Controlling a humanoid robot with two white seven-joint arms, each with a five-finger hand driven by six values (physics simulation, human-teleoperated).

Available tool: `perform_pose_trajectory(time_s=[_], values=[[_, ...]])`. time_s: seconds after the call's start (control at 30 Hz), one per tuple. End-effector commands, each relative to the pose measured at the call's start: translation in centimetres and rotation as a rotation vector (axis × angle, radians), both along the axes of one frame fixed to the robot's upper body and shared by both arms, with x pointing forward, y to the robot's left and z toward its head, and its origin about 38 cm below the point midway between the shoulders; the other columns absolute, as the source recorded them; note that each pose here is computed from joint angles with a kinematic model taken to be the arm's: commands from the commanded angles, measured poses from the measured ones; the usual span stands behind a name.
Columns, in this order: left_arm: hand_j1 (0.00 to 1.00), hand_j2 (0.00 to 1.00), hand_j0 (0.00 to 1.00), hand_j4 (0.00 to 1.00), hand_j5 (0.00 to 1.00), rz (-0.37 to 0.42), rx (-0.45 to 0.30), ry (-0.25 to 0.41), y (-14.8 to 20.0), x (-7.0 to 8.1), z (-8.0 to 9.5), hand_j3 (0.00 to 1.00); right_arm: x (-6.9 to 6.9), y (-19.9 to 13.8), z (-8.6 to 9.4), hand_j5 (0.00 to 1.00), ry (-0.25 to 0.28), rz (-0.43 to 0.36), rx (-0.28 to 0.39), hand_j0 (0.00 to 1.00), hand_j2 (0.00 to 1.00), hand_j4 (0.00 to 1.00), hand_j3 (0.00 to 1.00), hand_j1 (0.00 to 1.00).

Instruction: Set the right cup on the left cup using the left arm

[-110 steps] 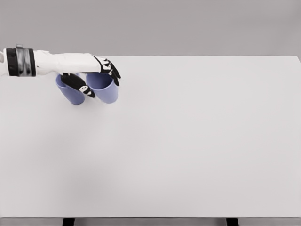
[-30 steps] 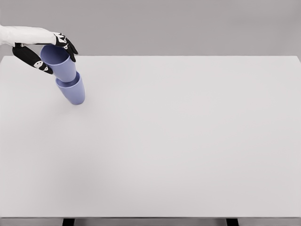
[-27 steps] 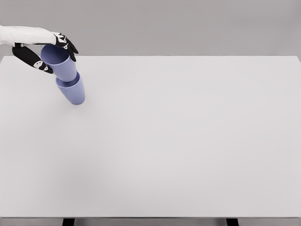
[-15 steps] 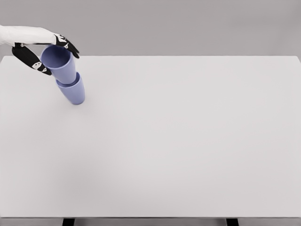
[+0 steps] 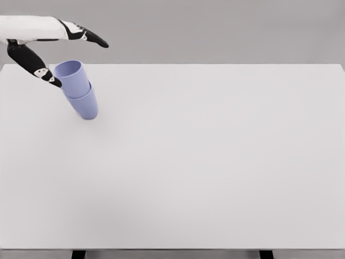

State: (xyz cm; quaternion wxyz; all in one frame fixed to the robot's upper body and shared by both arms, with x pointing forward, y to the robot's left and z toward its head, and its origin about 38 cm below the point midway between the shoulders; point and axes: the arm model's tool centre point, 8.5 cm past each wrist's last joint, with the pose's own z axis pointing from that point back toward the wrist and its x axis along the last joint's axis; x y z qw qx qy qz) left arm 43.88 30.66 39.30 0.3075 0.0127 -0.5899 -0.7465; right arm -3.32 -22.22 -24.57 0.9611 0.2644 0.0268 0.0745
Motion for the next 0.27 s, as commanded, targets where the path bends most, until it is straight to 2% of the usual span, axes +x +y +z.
perform_pose_trajectory(time_s=[0.0,0.03,0.1,0.17,0.23], values=[[1.0,1.0,1.0,1.0,1.0,-0.131,-0.085,0.005,-2.2,-4.8,1.8,1.0,0.0,0.0,0.0,1.0,0.0,0.002,0.001,1.0,1.0,1.0,1.0,1.0],[1.0,1.0,1.0,1.0,1.0,-0.183,-0.09,0.019,-3.5,-5.9,1.5,1.0,0.1,0.0,0.0,1.0,-0.002,0.002,0.001,1.0,1.0,1.0,1.0,1.0],[1.0,1.0,1.0,1.0,1.0,-0.235,-0.091,0.068,-4.9,-6.7,-0.4,1.0,0.1,0.0,0.0,1.0,-0.001,0.0,0.0,1.0,1.0,1.0,1.0,1.0],[1.0,1.0,1.0,1.0,1.0,-0.264,-0.107,0.119,-6.0,-6.7,-2.4,1.0,0.1,0.0,0.0,1.0,-0.003,0.002,0.001,1.0,1.0,1.0,1.0,1.0],[1.0,1.0,1.0,1.0,1.0,-0.271,-0.138,0.135,-6.3,-6.7,-3.2,1.0,0.0,0.0,0.0,1.0,0.0,0.002,0.001,1.0,1.0,1.0,1.0,1.0]])
